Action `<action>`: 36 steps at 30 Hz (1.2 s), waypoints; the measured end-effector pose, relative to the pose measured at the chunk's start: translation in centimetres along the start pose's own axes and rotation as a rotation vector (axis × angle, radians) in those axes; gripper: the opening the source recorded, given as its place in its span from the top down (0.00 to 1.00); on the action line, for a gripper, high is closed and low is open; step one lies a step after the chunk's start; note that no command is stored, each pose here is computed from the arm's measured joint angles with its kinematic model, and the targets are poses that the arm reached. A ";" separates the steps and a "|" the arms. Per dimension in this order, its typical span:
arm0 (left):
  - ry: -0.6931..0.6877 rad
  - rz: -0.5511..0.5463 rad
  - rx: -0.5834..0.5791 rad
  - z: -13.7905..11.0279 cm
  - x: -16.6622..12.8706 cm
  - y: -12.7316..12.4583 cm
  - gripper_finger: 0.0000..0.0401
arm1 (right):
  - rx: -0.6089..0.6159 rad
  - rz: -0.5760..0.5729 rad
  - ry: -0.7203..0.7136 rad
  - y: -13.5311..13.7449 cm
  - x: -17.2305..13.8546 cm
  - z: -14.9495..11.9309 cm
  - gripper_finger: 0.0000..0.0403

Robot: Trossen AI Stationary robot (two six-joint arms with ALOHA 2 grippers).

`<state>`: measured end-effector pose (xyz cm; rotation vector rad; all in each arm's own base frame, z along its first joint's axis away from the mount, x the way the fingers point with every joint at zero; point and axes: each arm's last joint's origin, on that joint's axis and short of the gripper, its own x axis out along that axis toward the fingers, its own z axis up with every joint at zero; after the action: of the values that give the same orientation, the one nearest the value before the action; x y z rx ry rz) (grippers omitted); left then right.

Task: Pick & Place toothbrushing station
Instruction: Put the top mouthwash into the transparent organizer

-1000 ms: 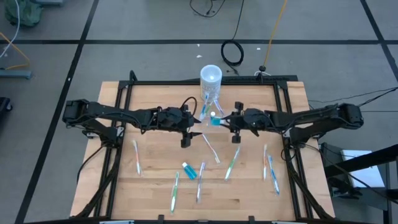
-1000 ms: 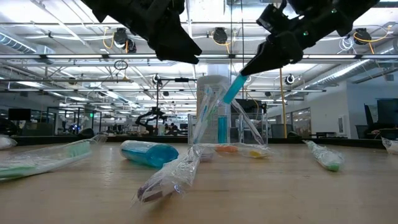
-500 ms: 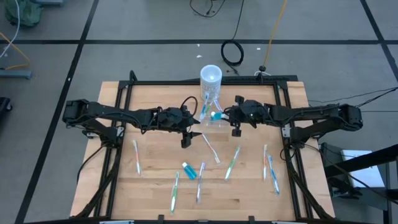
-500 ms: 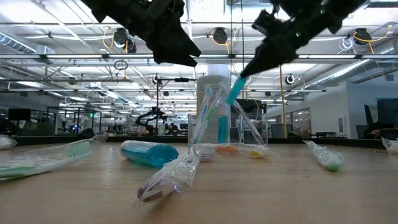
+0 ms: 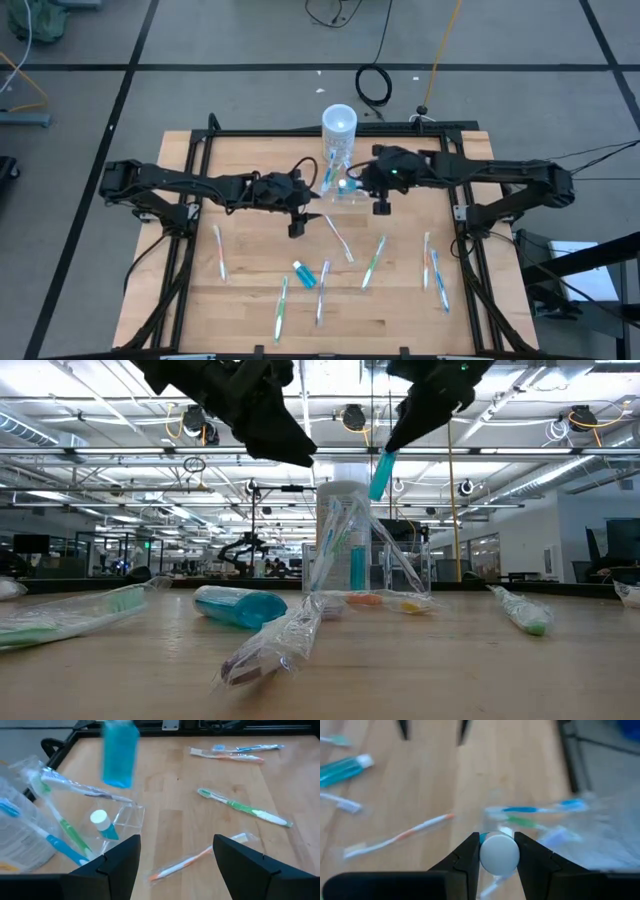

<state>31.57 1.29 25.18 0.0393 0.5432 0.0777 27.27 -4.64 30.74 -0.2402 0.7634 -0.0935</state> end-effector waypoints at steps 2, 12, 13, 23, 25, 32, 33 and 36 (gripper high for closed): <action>0.007 0.008 0.010 0.1 -0.8 0.4 0.36 | 0.003 0.037 0.063 -0.1 1.0 0.0 0.76; -0.046 0.182 -0.041 1.5 -6.4 3.0 0.36 | 0.011 0.068 0.201 -0.9 4.9 -0.7 0.75; -0.049 0.189 -0.040 1.5 -6.8 3.2 0.36 | 0.010 0.064 0.195 -1.0 4.9 -0.6 0.75; -0.043 0.218 0.002 1.5 -6.7 4.1 0.36 | 0.030 0.039 0.197 -2.0 5.0 -0.9 0.75; -0.038 0.223 0.017 1.4 -6.6 4.2 0.36 | 0.056 0.030 0.197 -2.2 5.0 -1.0 0.75; -0.085 0.244 0.010 1.8 -6.7 4.7 0.36 | 0.081 0.086 0.150 -1.9 6.8 -2.7 0.75; -0.087 0.245 0.009 1.9 -6.8 4.8 0.36 | 0.081 0.081 0.151 -1.8 7.0 -3.0 0.75; -0.083 0.246 0.008 1.8 -6.8 4.8 0.36 | 0.081 0.087 0.167 -1.3 7.9 -4.5 0.75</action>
<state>26.43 5.49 30.50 0.1172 0.4538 0.3126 29.85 -8.01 22.63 -0.1232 0.9331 -0.0627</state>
